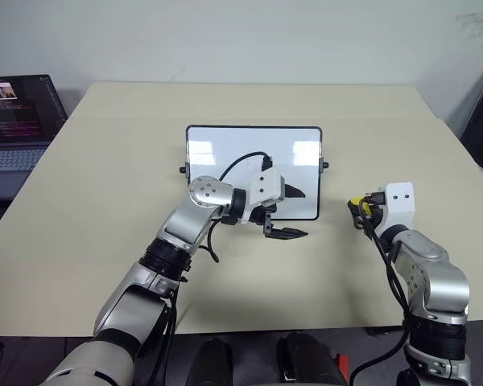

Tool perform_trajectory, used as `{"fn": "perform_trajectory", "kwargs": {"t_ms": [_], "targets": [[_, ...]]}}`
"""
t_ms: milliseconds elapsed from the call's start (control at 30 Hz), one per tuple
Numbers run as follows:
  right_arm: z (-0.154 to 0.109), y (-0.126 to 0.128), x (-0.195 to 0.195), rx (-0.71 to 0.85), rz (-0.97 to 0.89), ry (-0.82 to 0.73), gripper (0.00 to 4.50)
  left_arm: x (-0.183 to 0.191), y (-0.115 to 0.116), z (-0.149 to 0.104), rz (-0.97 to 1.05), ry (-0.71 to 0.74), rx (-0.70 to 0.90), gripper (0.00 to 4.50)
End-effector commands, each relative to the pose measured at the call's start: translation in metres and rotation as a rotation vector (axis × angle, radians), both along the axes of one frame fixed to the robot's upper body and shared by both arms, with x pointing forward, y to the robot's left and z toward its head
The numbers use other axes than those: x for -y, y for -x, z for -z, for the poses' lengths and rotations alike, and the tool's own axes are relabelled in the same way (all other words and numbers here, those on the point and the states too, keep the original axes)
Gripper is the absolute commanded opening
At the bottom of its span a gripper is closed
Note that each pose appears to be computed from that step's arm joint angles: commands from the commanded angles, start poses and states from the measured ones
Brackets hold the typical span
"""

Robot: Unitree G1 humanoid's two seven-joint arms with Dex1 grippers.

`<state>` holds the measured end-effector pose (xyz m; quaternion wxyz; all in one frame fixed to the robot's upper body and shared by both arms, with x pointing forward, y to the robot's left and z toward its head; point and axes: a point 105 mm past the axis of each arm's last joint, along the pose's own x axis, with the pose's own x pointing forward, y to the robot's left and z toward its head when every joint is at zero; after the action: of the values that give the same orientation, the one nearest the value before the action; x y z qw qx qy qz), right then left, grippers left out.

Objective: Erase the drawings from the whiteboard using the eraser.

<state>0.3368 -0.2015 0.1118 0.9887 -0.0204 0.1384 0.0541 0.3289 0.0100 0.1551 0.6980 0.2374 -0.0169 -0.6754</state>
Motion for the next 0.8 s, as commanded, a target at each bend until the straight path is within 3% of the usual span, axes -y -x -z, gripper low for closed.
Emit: {"fn": "perform_trajectory", "kwargs": {"t_ms": [33,200,333,500,700,800], "targets": [[-0.014,-0.004,0.004,0.057,0.002,0.000,2.54,0.004,0.000,-0.014,0.016,0.029,0.052,4.50],[-0.022,-0.008,0.003,0.105,-0.008,-0.045,4.37,0.003,0.000,-0.015,-0.007,0.060,0.020,4.50],[-0.044,0.000,-0.010,0.198,-0.075,-0.032,4.44,-0.011,-0.003,-0.019,-0.067,0.094,-0.022,4.50],[-0.064,0.033,-0.034,0.303,-0.142,-0.015,4.44,-0.064,-0.006,-0.017,-0.273,0.163,-0.130,4.50],[-0.051,0.078,-0.031,0.420,-0.029,-0.024,4.44,-0.136,0.007,-0.009,-0.679,0.375,-0.201,4.50],[-0.026,0.089,-0.026,0.398,0.038,-0.043,4.44,-0.157,0.023,0.008,-0.848,0.436,-0.186,4.50]]}}
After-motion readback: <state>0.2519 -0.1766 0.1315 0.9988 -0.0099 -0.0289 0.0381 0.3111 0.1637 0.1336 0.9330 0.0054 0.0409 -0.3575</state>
